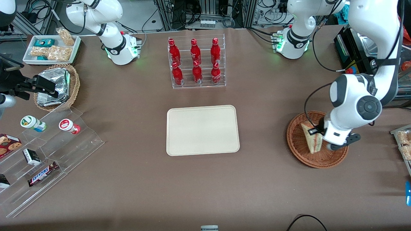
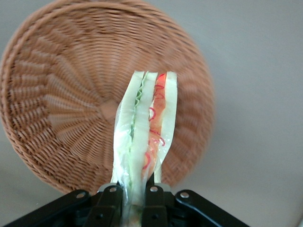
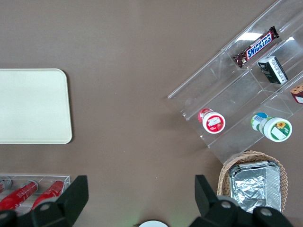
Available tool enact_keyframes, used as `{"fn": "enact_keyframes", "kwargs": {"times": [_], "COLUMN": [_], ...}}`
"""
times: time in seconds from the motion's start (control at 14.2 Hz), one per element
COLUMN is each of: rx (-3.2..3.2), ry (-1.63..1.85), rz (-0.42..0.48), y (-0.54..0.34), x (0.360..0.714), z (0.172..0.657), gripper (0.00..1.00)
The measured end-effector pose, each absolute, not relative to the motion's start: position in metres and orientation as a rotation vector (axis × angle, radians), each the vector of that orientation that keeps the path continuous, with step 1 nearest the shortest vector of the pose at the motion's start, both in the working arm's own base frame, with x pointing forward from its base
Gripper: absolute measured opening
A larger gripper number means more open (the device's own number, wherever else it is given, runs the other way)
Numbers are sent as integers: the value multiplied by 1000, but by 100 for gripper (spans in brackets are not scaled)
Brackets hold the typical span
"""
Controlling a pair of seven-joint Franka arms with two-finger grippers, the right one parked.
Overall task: Place sandwich from basket to tray
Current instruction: 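Carry the sandwich with the left gripper over the white tray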
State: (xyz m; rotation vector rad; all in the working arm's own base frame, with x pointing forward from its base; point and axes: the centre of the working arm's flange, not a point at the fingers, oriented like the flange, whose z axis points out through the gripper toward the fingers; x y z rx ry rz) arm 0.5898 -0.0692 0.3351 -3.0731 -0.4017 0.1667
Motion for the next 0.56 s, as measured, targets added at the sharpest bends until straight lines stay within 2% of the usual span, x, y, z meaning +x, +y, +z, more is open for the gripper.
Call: {"fn": "enact_keyframes", "kwargs": {"times": [0.28,0.56], "rx": [-3105,-3100], "ry": [23,19], "rz": [160,153], "y": [-175,-297], "x": [573,550], "z": [343,324], "gripper": [14,14]}}
